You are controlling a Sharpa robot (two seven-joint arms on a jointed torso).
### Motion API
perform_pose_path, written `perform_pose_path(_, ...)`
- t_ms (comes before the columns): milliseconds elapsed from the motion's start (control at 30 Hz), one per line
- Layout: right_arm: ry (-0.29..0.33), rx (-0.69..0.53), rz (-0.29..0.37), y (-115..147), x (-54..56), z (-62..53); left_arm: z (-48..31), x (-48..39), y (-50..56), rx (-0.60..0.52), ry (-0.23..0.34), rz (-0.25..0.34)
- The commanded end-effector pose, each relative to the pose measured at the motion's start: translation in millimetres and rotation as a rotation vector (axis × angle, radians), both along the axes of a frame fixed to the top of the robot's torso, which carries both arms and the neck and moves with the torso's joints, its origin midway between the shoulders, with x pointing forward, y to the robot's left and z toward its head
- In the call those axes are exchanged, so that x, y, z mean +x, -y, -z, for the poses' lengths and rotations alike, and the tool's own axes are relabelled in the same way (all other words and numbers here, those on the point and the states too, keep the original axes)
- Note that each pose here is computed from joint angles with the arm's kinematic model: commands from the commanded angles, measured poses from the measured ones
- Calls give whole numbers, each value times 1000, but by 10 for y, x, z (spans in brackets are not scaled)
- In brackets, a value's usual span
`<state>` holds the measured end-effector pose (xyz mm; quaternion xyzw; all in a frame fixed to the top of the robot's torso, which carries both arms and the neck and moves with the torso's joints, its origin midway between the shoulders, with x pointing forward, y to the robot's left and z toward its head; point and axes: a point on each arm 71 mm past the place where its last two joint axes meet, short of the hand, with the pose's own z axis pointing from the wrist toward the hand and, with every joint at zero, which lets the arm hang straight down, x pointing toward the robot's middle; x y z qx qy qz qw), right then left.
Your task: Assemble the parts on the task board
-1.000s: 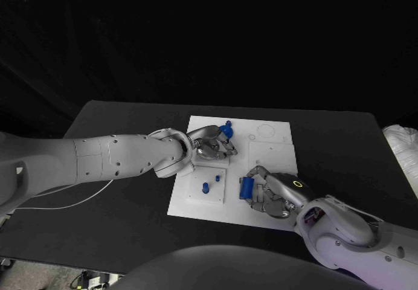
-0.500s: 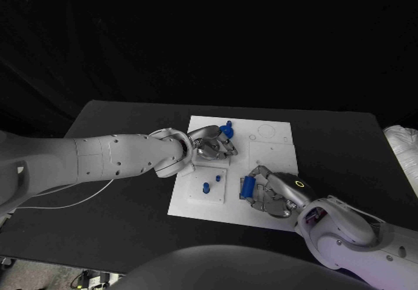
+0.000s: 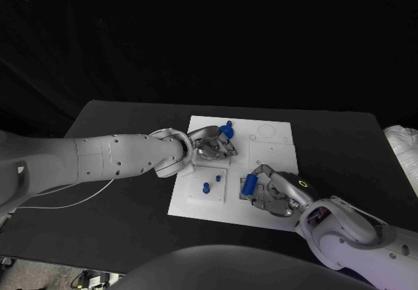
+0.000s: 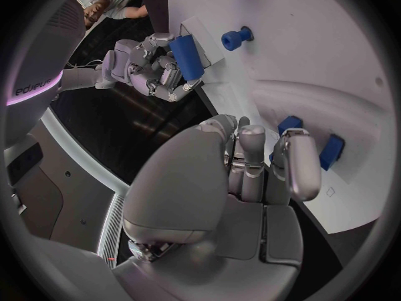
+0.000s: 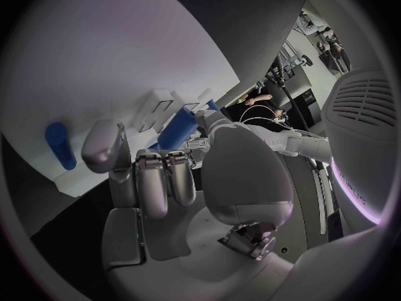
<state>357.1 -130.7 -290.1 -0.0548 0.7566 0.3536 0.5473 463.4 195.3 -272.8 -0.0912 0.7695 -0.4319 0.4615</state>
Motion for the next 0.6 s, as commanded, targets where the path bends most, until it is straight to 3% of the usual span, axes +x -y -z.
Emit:
perform_pose_path(33, -8, 29, -13, -11, -15, -9, 7, -9, 17, -1, -15, 11)
perform_pose_path(600, -39, 4, -74, -37, -53, 13, 59, -27, 6, 3, -30, 9)
